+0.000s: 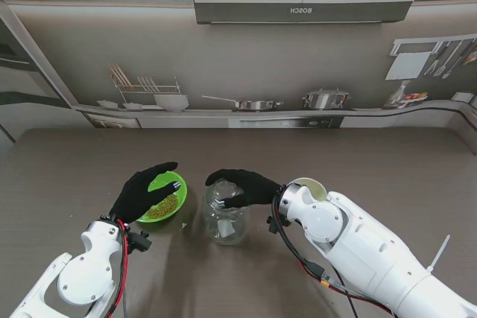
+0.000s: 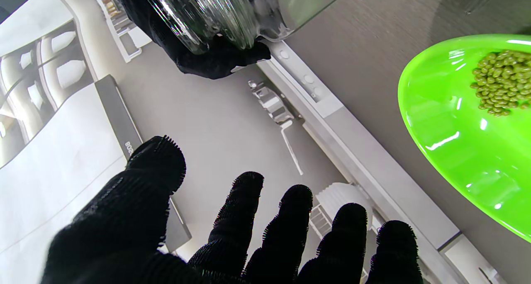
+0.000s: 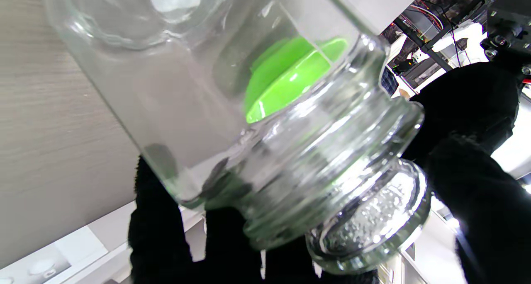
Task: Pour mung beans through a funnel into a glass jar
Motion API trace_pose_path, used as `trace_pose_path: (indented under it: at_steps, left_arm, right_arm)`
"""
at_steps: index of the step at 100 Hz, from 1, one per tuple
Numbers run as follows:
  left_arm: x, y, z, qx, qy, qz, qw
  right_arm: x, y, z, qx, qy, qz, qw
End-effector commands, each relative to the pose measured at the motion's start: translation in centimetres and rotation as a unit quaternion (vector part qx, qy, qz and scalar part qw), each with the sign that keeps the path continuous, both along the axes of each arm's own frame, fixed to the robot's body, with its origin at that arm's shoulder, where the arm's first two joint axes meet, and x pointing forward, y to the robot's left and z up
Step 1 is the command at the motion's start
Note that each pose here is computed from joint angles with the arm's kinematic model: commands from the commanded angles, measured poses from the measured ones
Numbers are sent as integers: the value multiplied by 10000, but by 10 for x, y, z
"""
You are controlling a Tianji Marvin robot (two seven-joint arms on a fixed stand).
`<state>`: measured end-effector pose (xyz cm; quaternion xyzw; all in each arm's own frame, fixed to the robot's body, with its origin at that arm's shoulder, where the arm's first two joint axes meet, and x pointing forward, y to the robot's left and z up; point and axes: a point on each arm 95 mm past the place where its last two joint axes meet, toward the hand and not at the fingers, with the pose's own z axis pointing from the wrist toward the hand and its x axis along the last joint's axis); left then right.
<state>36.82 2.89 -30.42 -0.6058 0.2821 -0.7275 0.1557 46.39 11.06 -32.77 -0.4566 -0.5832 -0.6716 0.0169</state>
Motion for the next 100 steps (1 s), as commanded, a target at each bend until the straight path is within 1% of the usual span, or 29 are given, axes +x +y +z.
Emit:
trace_pose_path:
  at_steps: [1,28,45,63,85,100]
  left_arm:
    - [-1,-3,0,-10,52,-79,10000]
    - [0,-4,0,-7,58,-82,9999]
    - [0,-4,-1,-3,80,-91,9999]
    - [0,-4,-1,1,88,-84,9999]
    - [0,-4,-1,3,101,-101,9999]
    - [0,-4,-1,6,98,-91,9999]
  right_arm:
    - [-31,-21,-63,-644,697,57,9955]
    - [-33,-28,-61,-658,697,21,9954]
    - [-33,-28,-61,-600,687,-54,9958]
    - [-29,-25,-56,-485,505,-244,9972]
    - [-22,-22,-44,-394,218,-442,9980]
    - [-17,-20,-36,-311,87,-569,9979]
